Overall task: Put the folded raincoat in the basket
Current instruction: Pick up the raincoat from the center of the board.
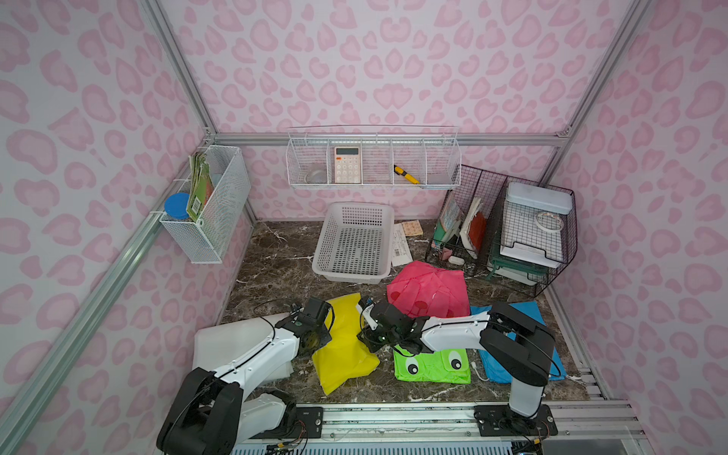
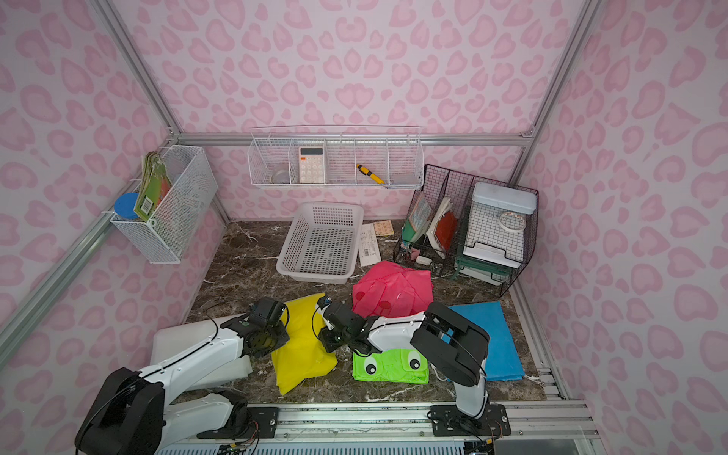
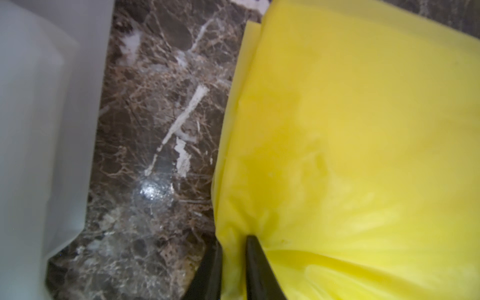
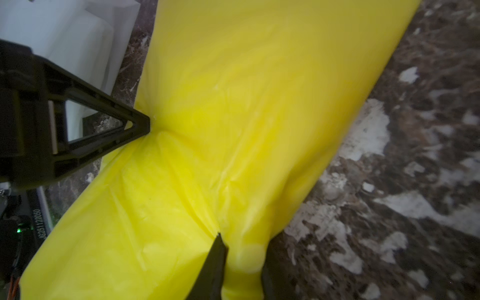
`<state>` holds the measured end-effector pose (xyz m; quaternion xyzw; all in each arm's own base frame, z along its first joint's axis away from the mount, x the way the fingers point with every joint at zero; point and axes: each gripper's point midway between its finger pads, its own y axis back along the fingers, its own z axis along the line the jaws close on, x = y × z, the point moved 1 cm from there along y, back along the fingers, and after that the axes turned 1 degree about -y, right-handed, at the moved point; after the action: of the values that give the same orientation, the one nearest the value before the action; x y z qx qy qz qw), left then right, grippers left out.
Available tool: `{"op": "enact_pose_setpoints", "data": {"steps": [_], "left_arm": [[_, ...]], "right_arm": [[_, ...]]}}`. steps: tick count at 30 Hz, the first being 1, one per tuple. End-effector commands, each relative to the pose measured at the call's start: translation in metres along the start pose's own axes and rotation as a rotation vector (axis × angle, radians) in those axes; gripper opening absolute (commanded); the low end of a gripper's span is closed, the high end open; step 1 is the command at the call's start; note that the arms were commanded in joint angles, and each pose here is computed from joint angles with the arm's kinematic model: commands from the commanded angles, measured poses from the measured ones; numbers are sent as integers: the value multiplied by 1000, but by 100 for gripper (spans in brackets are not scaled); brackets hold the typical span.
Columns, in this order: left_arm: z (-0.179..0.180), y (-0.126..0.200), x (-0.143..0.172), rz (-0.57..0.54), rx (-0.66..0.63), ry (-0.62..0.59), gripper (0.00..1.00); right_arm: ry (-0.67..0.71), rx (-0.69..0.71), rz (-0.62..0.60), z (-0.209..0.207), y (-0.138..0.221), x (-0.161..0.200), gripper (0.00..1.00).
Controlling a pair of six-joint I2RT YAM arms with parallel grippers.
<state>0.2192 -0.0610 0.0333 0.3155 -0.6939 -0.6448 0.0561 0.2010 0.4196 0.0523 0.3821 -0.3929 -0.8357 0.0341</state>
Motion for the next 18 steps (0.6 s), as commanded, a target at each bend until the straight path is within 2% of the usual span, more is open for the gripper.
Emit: {"op": "enact_pose_setpoints", "data": {"steps": [1, 6, 14, 18], "left_arm": [[5, 4, 5, 19, -3, 7, 11], [5, 26, 1, -22, 48, 37, 0], [6, 86, -20, -180, 182, 61, 0], [-18, 116, -46, -303, 301, -13, 0]], "right_arm": [[24, 3, -46, 9, 8, -10, 11], [59, -11, -90, 28, 21, -21, 4], [77, -40, -178, 48, 51, -47, 0], [100, -37, -252, 57, 69, -75, 0]]}}
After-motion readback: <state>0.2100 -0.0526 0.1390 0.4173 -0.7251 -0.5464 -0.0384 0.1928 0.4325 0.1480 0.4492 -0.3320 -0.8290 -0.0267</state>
